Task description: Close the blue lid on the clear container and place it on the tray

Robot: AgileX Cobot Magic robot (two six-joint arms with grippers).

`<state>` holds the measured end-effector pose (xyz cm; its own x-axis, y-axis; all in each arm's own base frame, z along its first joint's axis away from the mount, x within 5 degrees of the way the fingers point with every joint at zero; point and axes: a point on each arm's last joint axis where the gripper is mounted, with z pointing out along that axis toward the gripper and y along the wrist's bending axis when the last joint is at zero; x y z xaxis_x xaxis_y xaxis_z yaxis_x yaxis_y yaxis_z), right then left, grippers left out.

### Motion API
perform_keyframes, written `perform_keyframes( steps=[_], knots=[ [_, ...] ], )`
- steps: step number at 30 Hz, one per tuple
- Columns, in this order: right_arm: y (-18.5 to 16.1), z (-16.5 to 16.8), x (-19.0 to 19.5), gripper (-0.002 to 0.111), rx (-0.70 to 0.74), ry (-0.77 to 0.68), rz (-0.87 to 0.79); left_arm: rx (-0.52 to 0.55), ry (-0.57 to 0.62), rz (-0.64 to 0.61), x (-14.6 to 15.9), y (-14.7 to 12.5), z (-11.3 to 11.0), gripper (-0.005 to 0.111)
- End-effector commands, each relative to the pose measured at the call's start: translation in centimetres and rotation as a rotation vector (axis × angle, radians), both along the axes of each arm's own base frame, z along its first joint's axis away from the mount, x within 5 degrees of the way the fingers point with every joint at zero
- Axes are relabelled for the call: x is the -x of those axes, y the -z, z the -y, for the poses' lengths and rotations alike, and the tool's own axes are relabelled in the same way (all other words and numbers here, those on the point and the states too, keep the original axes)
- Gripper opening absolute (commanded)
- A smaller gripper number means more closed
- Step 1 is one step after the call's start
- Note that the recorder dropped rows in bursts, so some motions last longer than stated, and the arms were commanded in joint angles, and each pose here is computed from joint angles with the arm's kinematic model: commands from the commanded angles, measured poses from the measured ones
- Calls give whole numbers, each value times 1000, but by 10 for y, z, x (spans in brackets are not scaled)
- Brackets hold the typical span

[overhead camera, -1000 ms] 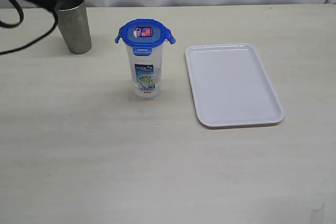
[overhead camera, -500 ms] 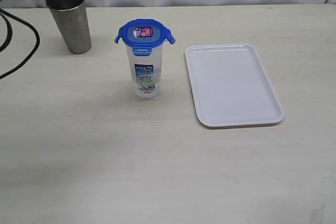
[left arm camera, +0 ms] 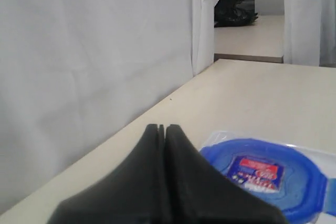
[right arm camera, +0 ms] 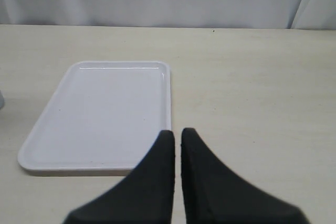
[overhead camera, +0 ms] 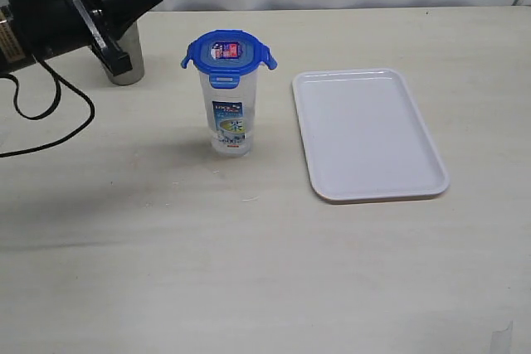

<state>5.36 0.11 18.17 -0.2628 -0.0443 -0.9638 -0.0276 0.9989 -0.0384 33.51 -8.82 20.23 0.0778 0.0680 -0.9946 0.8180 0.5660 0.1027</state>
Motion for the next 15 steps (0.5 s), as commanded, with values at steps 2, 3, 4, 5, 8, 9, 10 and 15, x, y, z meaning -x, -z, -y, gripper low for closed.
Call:
perform_keyframes(
  steps=[2,3,4,5,8,9,10,15],
  knots=[
    [0,0,0,5,4,-4,8,-70,88,-39,-14,30,5,0],
    [0,0,0,5,4,-4,8,-67,94,-47,-14,33,5,0],
    [0,0,0,5,4,-4,10,-64,100,-47,-15,35,6,0],
    [-1,0,0,5,4,-4,12,-69,109,-50,-15,36,6,0],
    [-1,0,0,5,4,-4,18,-73,119,-58,-14,37,6,0],
    [-3,0,0,5,12,-3,36,-75,121,-58,-14,37,6,0],
    [-7,1,-1,5,33,-1,81,-80,128,-60,-13,39,7,0],
    [-46,1,0,5,-34,8,513,-74,94,-63,-16,40,5,0]
  ],
)
